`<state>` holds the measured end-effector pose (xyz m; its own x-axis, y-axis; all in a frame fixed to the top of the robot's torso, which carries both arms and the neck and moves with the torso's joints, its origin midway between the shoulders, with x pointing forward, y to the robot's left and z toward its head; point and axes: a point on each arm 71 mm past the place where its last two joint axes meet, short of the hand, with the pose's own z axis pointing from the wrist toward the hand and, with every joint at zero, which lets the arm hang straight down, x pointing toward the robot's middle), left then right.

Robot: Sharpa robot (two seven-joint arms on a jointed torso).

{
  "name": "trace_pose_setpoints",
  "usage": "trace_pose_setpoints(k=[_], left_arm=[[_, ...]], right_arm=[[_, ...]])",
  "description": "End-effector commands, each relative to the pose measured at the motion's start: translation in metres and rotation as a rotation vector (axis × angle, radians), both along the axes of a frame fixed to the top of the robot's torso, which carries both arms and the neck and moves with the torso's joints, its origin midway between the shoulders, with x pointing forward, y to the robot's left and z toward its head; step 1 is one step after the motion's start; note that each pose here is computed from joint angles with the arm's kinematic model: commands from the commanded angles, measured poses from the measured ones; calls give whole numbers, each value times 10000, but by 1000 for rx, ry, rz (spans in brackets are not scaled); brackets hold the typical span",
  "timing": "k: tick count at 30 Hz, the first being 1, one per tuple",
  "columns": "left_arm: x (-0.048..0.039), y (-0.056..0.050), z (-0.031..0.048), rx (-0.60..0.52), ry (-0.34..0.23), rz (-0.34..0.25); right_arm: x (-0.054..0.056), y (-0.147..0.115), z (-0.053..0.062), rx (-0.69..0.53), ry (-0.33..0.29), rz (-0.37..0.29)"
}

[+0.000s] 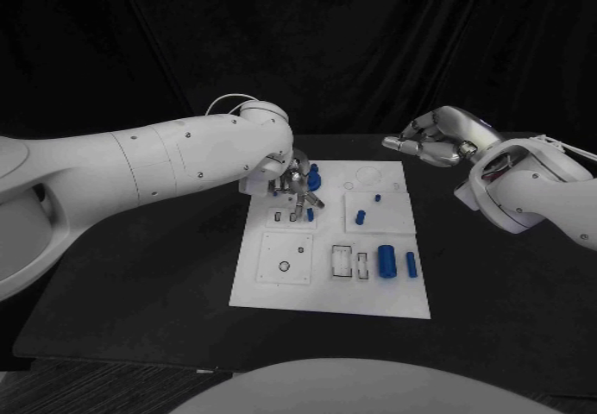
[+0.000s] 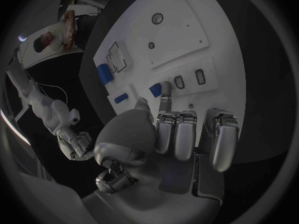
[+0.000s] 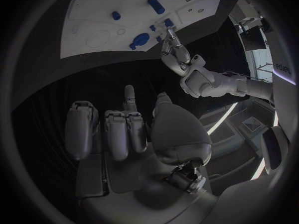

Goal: Assemble the parts on the task board

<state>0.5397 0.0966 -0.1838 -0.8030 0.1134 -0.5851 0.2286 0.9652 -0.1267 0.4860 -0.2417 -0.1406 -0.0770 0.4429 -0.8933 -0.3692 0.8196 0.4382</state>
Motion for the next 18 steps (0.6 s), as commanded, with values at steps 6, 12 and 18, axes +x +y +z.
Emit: trace_pose_setpoints(k=[6,12,18], left_arm=[[-4,-51,-39,-24,5,-5],[-10,-54,-74,-24,10,-3],[-2,-53,-90,-23,12,0]], right_arm=[[2,-18,-26,-7,18,-16],[0,-17,-42,-9,24,-14],[-5,-3,-57,-11,29,-4]])
